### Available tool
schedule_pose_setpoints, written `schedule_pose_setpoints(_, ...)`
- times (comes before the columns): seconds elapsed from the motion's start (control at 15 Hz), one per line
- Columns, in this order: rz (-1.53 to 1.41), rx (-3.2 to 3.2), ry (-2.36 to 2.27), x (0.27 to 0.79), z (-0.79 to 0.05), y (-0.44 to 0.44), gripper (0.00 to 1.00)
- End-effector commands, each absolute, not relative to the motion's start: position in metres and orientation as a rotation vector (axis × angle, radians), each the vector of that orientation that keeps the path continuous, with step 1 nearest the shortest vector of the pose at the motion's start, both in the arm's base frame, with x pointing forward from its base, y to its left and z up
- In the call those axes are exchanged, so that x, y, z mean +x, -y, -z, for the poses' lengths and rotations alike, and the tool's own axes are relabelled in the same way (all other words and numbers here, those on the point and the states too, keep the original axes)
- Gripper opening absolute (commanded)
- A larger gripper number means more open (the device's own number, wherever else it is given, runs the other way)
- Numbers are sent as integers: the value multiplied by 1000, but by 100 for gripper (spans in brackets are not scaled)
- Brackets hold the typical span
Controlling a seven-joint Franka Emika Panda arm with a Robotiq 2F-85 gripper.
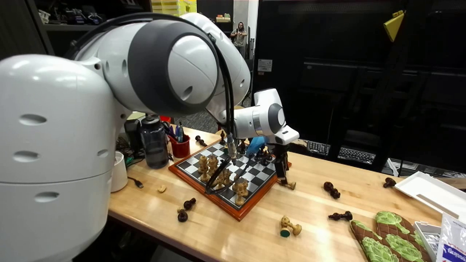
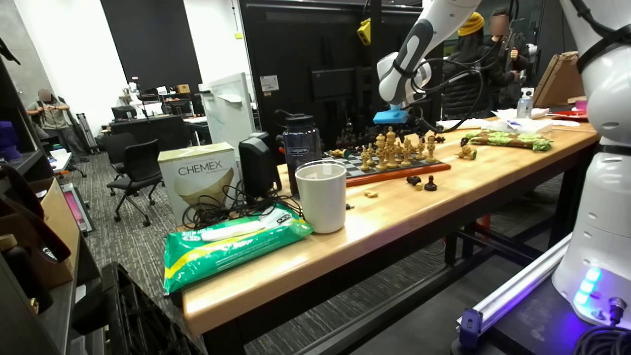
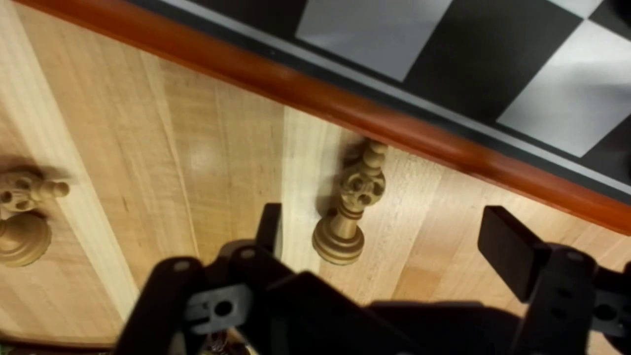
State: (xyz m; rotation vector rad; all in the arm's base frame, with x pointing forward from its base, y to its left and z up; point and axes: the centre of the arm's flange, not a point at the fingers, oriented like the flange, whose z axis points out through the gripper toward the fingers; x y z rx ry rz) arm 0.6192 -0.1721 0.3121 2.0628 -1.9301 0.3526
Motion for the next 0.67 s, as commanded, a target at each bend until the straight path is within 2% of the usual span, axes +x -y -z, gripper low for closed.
schedule_pose_setpoints(0.0, -391, 2044, 1943, 609, -312, 164, 100)
schedule_pose_setpoints(0.6, -373, 2046, 1955, 608, -296, 172, 100)
